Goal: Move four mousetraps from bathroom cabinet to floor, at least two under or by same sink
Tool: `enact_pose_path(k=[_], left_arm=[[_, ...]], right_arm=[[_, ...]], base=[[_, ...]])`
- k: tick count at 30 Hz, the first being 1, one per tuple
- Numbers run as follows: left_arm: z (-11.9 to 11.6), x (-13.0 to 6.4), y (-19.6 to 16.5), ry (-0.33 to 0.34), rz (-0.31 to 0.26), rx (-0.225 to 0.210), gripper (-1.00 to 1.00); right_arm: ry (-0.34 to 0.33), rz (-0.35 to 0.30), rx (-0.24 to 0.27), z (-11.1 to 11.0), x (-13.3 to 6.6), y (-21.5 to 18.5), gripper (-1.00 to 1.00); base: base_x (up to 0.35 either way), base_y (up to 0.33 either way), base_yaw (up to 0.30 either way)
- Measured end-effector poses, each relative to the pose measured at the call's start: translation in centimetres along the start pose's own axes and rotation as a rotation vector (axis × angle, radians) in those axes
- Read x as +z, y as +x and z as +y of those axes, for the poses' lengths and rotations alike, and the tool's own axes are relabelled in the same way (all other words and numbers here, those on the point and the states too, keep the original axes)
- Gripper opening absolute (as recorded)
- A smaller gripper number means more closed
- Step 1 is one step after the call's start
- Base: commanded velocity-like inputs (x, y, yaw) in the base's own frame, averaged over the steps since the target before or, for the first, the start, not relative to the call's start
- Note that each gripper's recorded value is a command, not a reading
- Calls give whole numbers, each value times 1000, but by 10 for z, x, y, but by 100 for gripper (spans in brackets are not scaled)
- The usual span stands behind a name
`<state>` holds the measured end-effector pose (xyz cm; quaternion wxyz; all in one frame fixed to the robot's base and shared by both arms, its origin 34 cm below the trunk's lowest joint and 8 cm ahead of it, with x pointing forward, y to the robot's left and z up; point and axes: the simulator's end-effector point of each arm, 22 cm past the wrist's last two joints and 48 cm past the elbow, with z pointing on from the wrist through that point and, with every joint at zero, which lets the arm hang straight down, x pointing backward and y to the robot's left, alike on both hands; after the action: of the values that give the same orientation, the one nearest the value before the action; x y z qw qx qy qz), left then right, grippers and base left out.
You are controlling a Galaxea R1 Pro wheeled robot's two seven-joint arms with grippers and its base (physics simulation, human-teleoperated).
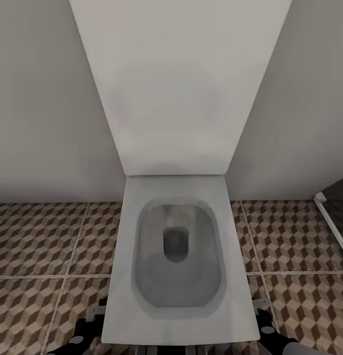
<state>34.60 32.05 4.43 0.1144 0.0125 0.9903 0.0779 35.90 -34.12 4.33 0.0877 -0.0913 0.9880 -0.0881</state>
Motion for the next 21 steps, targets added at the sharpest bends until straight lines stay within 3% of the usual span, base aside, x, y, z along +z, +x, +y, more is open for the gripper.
enact_pose_path(k=[21], left_arm=[[-6,-1,1,6,5,-5,-100]], right_arm=[[-15,41,-4,3,0,9,-100]], base=[[0,0,0]])
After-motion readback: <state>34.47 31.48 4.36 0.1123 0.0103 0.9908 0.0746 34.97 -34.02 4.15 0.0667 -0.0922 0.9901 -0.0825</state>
